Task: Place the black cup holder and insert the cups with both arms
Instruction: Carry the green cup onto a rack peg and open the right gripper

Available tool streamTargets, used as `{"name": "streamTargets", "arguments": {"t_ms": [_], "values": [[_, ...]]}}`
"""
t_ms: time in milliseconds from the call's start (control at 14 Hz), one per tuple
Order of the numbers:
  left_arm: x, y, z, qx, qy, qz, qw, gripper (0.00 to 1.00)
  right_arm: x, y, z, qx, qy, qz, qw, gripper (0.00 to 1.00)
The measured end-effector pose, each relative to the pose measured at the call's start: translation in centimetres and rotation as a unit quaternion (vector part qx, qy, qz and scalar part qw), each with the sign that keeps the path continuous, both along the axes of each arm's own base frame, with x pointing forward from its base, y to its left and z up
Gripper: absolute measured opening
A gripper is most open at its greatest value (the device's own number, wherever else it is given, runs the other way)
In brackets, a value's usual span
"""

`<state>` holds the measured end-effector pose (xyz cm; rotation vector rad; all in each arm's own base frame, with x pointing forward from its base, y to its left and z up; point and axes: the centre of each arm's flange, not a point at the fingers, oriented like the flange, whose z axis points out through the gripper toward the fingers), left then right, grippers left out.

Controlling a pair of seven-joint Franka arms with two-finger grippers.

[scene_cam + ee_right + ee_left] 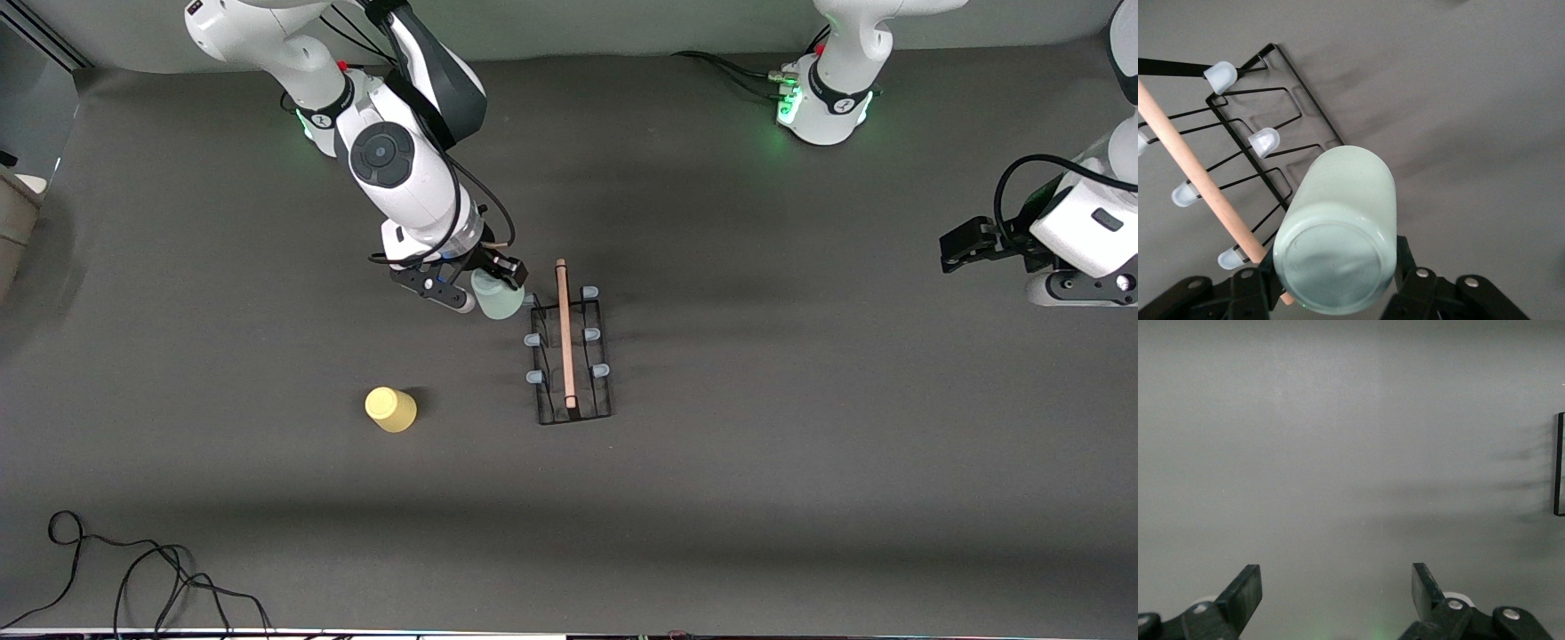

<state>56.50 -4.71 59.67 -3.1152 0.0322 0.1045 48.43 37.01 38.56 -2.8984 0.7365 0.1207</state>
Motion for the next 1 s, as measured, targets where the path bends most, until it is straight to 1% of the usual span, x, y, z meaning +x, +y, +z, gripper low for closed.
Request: {"name": "streamTargets", "arguments": {"t_ms": [214, 571, 714, 786, 857, 1000], "values": [[0.0, 0.2, 0.0, 0.000, 0.000, 0.002, 1.000, 1.00, 0.2, 1.3, 0.0, 0.002, -0.002, -0.002, 1.000, 0.67], [0.0, 0.5, 0.0, 0.000, 0.000, 0.005, 1.000, 1.00, -0.4, 4.5, -5.9, -0.017, 0.016, 0.012, 1.000, 0.67], [0.0, 0.5, 0.0, 0.000, 0.000, 0.005, 1.000, 1.00, -0.2, 4.6, -6.5, -0.019, 0.018, 0.010, 1.000, 0.82], [0.0, 0.5, 0.0, 0.000, 0.000, 0.005, 1.000, 1.00, 0.3, 4.5, -6.0, -0.016, 0.013, 0.008, 1.000, 0.93], [0.0, 0.6, 0.0, 0.000, 0.000, 0.005, 1.000, 1.00, 0.9, 4.3, -5.0, -0.014, 0.009, 0.004, 1.000, 1.00], [0.0, 0.6, 0.0, 0.000, 0.000, 0.005, 1.000, 1.00, 2.5, 2.7, -2.5, -0.023, 0.016, 0.009, 1.000, 1.00]]}}
